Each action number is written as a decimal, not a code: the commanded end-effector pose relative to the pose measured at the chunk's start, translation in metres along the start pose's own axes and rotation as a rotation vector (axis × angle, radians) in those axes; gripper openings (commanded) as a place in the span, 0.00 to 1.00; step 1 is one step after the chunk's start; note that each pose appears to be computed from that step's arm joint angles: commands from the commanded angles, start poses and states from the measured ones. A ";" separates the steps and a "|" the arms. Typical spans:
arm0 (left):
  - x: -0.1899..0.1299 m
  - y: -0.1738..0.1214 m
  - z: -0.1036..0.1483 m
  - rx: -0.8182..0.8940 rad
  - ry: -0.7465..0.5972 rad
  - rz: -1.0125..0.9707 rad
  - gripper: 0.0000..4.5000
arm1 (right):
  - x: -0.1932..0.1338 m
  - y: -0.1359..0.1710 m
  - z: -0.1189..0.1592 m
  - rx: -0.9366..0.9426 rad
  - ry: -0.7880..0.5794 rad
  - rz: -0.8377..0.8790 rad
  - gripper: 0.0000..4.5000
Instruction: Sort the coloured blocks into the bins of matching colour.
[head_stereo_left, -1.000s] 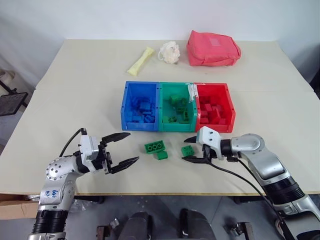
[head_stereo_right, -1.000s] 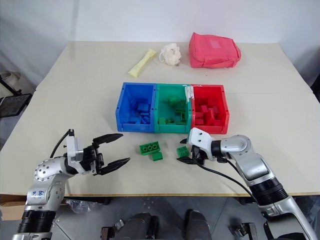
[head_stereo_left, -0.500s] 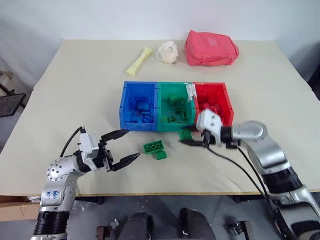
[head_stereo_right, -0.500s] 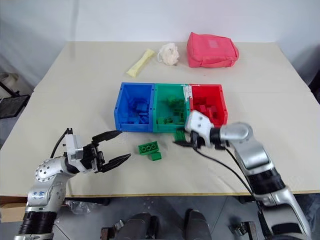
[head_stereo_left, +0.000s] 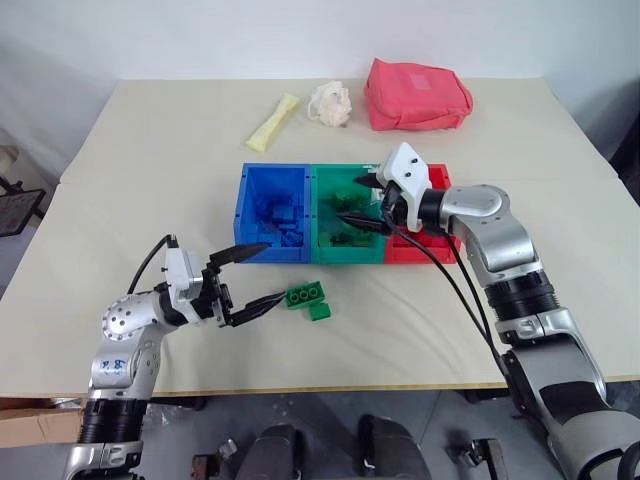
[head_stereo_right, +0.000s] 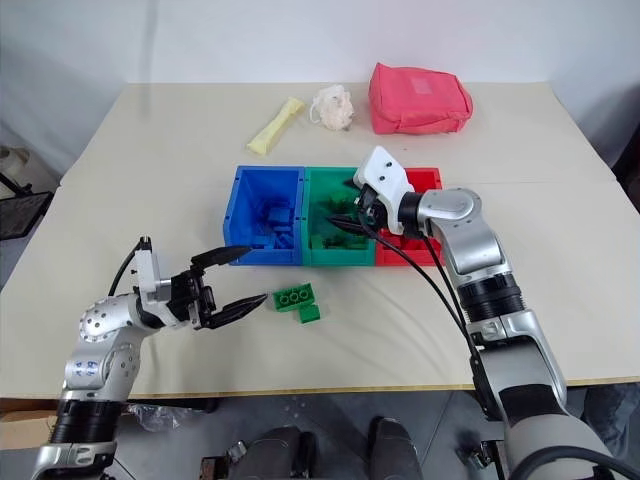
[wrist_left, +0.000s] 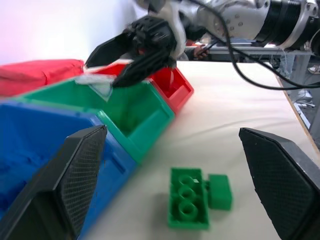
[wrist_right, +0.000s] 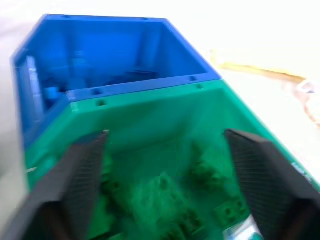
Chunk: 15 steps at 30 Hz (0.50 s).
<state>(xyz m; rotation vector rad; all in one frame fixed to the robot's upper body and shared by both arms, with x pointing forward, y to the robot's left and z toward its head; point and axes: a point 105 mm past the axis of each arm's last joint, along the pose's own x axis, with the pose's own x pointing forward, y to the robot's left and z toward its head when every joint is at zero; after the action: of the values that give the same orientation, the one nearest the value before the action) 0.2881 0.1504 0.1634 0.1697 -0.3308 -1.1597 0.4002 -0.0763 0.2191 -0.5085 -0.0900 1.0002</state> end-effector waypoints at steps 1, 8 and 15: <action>0.002 0.002 0.003 0.017 -0.012 -0.005 1.00 | -0.003 -0.009 0.016 -0.055 -0.048 -0.032 0.99; 0.002 0.004 0.003 0.011 -0.002 -0.026 1.00 | -0.022 0.007 0.024 -0.075 -0.098 0.051 0.99; -0.005 -0.001 -0.005 -0.019 0.095 -0.101 1.00 | -0.065 0.045 0.008 -0.058 -0.087 0.218 0.99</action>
<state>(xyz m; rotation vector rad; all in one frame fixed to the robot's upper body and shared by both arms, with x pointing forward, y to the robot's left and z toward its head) 0.2902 0.1526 0.1585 0.2054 -0.2547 -1.2340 0.3394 -0.1026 0.1965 -0.5182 -0.0687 1.2114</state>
